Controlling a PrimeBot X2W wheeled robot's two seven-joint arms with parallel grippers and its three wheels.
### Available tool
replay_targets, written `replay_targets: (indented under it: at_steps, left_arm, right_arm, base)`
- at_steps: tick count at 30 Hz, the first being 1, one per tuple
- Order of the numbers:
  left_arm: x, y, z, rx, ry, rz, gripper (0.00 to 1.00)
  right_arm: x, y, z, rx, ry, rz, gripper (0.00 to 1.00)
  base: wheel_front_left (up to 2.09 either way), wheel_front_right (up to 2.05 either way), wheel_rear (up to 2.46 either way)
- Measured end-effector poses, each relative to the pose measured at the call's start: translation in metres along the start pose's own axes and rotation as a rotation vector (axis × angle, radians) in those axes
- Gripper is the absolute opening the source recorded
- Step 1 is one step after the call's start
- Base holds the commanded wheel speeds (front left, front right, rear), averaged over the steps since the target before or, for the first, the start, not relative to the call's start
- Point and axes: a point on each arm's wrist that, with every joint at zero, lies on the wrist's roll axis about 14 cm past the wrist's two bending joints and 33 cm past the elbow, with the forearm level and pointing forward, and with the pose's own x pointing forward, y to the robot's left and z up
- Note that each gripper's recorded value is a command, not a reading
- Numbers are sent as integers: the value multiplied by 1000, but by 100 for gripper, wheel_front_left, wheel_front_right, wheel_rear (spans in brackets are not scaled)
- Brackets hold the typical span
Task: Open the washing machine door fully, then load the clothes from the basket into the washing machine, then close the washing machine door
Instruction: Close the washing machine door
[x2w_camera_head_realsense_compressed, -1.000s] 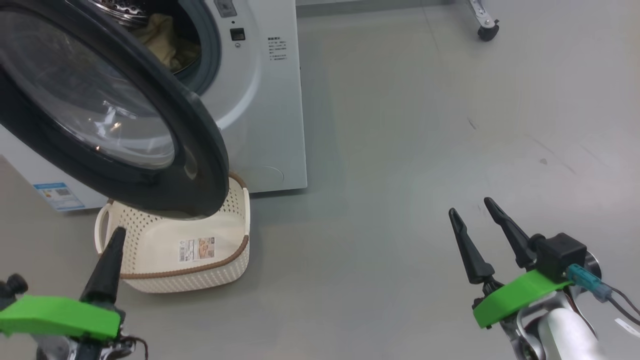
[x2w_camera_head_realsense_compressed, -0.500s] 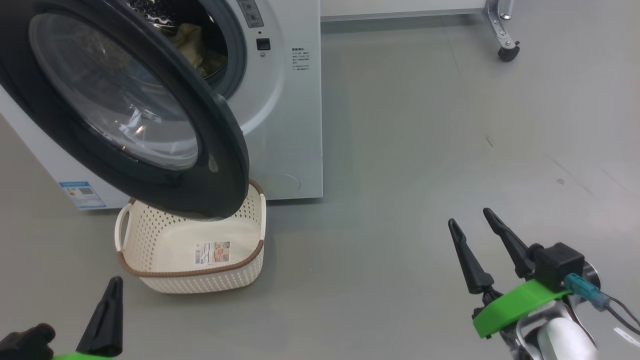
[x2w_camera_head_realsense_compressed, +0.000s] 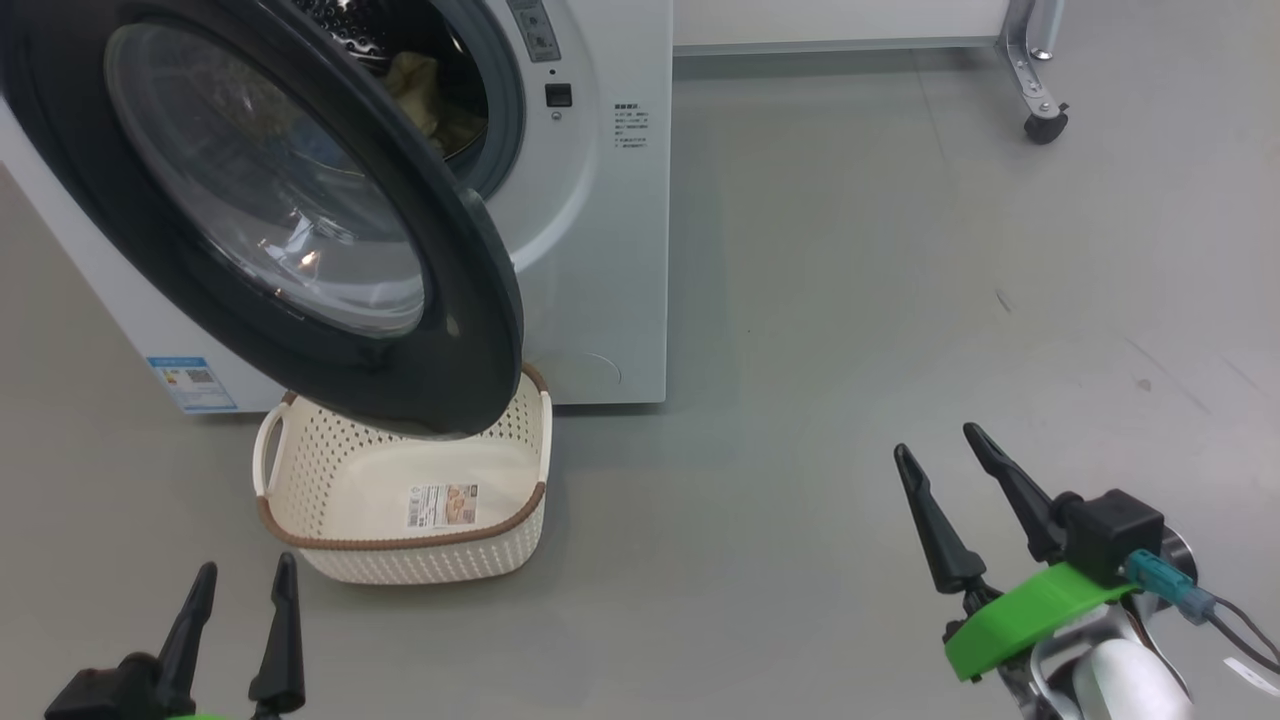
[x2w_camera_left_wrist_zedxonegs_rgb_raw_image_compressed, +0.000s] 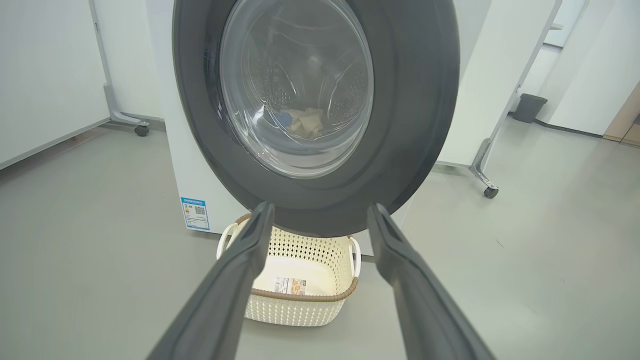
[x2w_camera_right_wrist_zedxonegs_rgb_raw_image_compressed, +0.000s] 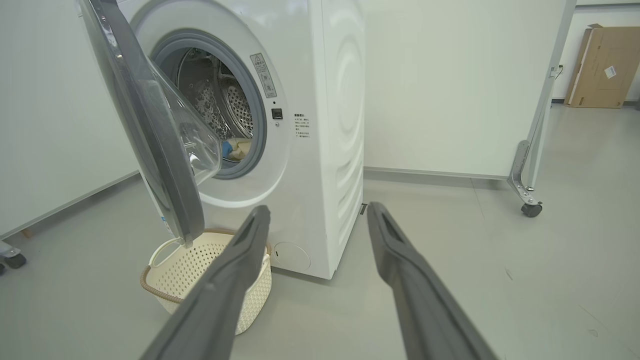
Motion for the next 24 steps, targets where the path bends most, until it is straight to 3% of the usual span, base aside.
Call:
replay_targets:
  at_steps: [24]
  left_arm:
    - [-1,-5,-1,-11,-1,-5,100]
  right_arm:
    - [-1,3,-2,1,7,7,100]
  base:
    - [0,0,0]
